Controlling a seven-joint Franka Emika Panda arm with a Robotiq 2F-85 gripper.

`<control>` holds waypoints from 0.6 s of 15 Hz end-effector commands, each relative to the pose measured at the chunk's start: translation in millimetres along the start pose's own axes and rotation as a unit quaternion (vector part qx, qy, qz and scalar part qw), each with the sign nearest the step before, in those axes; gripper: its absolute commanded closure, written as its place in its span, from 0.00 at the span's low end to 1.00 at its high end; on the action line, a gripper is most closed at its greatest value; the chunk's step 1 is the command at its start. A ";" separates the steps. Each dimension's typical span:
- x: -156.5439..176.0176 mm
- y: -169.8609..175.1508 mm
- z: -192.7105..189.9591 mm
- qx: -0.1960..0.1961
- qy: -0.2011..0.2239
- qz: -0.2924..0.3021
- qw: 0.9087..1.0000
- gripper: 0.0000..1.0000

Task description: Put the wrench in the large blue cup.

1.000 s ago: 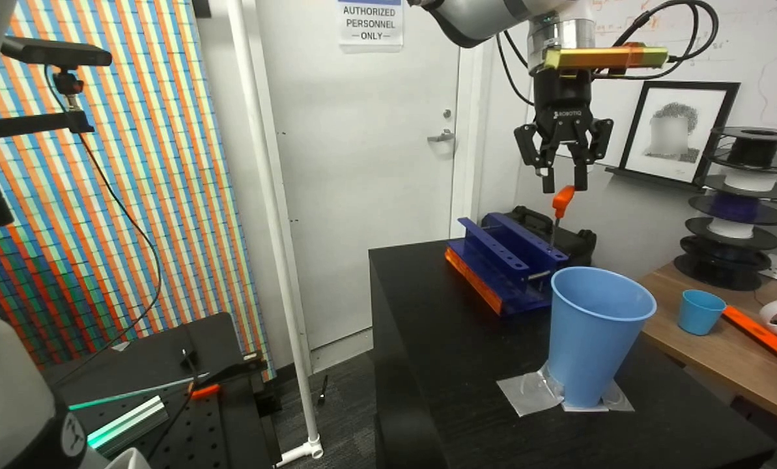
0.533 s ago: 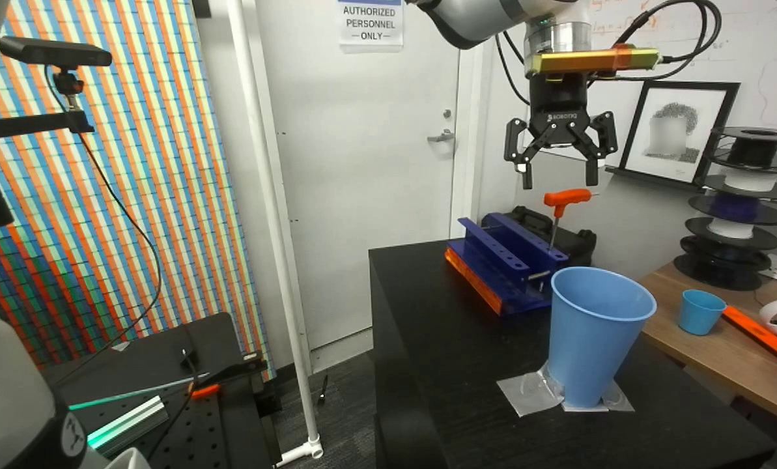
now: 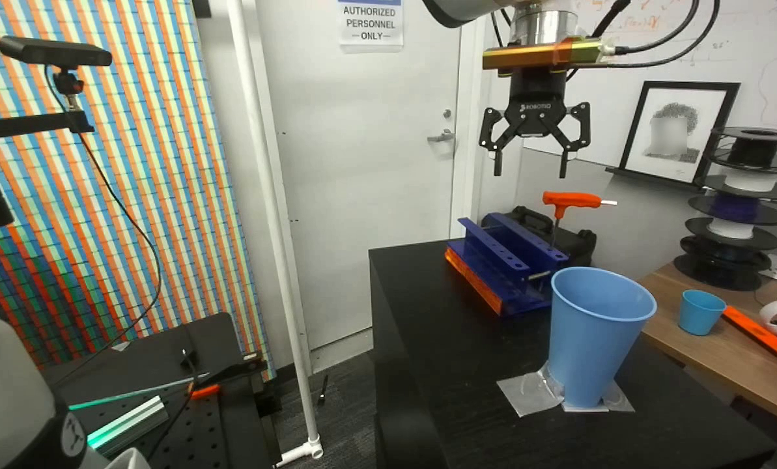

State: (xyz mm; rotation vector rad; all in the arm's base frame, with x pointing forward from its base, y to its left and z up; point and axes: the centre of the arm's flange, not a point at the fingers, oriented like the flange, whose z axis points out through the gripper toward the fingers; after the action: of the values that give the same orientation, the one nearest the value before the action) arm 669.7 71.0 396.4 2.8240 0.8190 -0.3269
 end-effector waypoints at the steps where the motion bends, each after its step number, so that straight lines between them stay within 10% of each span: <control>1: -27.0 -17.2 -22.5 0.030 0.027 0.093 0.995 0.00; 9: -66.0 -3.7 -16.4 0.106 0.055 0.288 0.950 0.00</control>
State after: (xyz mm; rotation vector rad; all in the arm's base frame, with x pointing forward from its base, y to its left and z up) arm 638.1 63.4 426.2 3.0833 0.1509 -0.2407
